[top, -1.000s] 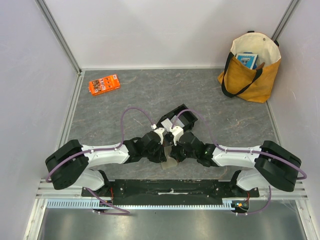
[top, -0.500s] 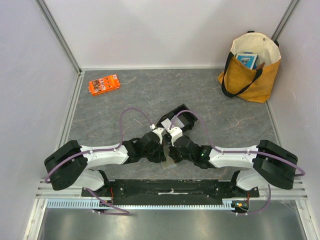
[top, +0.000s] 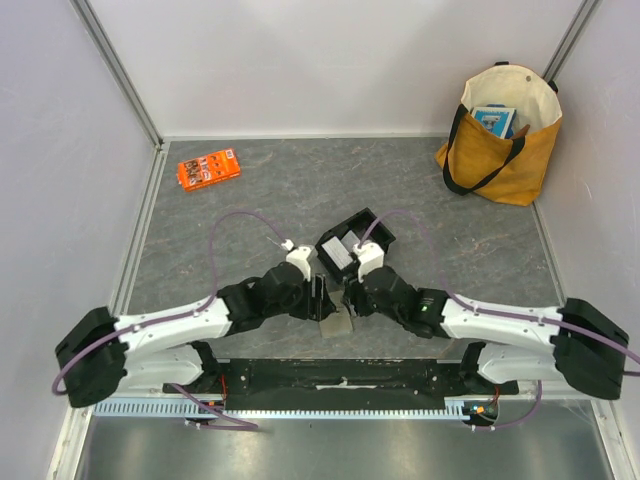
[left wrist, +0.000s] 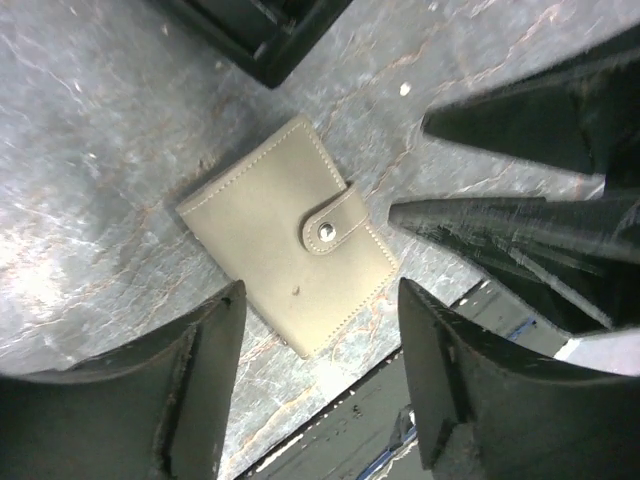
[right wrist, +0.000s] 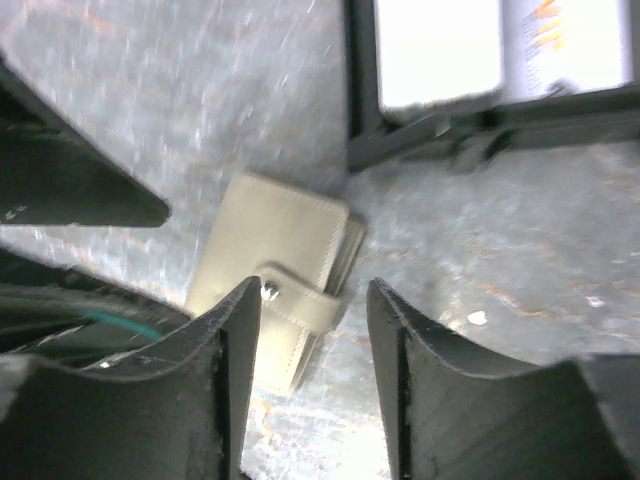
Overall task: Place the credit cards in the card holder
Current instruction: Close the card holder at the center of the board, then reset both arms
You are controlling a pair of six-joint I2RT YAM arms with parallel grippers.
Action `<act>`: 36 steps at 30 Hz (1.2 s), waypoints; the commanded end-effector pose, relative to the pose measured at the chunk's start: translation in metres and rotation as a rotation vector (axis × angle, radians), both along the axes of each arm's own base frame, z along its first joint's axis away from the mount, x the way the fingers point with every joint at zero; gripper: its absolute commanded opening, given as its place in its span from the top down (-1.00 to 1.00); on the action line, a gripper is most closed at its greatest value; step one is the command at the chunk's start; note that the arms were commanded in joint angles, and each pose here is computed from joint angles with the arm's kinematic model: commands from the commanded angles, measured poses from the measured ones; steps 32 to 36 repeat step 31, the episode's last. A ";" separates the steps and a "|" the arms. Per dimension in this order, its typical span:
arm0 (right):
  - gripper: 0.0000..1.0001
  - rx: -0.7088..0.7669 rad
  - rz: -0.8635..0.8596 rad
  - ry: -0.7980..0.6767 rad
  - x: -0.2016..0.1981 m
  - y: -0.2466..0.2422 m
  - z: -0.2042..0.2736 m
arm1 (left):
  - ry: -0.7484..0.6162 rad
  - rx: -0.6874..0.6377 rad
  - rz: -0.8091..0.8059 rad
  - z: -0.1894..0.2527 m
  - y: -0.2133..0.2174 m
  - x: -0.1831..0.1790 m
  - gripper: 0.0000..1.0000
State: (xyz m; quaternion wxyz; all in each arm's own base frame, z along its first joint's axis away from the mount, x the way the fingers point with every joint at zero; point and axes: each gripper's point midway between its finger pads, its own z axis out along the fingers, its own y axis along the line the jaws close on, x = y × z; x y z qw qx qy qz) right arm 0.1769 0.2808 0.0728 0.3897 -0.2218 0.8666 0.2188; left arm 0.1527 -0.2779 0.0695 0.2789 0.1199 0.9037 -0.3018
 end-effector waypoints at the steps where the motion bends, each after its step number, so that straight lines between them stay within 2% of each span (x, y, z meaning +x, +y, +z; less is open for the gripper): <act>1: -0.30 0.103 -0.212 -0.098 0.038 -0.023 0.047 | -0.131 -0.019 0.132 0.040 0.017 0.023 -0.53; 2: -0.49 0.112 -0.253 -0.099 0.042 -0.034 0.047 | -0.140 -0.009 0.162 0.043 0.025 0.025 -0.70; 7: -0.96 0.140 -0.545 -0.156 0.066 -0.111 0.059 | -0.173 0.037 0.354 0.048 0.075 0.048 -0.76; 12: -0.96 0.086 -0.734 -0.194 0.086 -0.172 0.068 | -0.084 -0.059 0.515 0.042 0.128 0.075 -0.79; 16: -0.96 0.022 -0.801 -0.090 0.111 -0.210 0.054 | -0.081 -0.017 0.590 0.039 0.150 0.081 -0.81; 20: -0.96 0.049 -0.893 -0.011 0.133 -0.250 0.042 | -0.025 0.024 0.619 0.029 0.152 0.081 -0.82; 25: -0.96 -0.056 -1.090 -0.154 0.149 -0.297 0.049 | -0.010 0.068 0.662 0.019 0.160 0.084 -0.83; 31: -0.96 -0.201 -1.174 -0.342 0.159 -0.331 0.054 | -0.054 0.093 0.697 0.025 0.167 0.093 -0.85; 36: -0.96 -0.201 -1.174 -0.342 0.159 -0.331 0.054 | -0.054 0.093 0.697 0.025 0.167 0.093 -0.85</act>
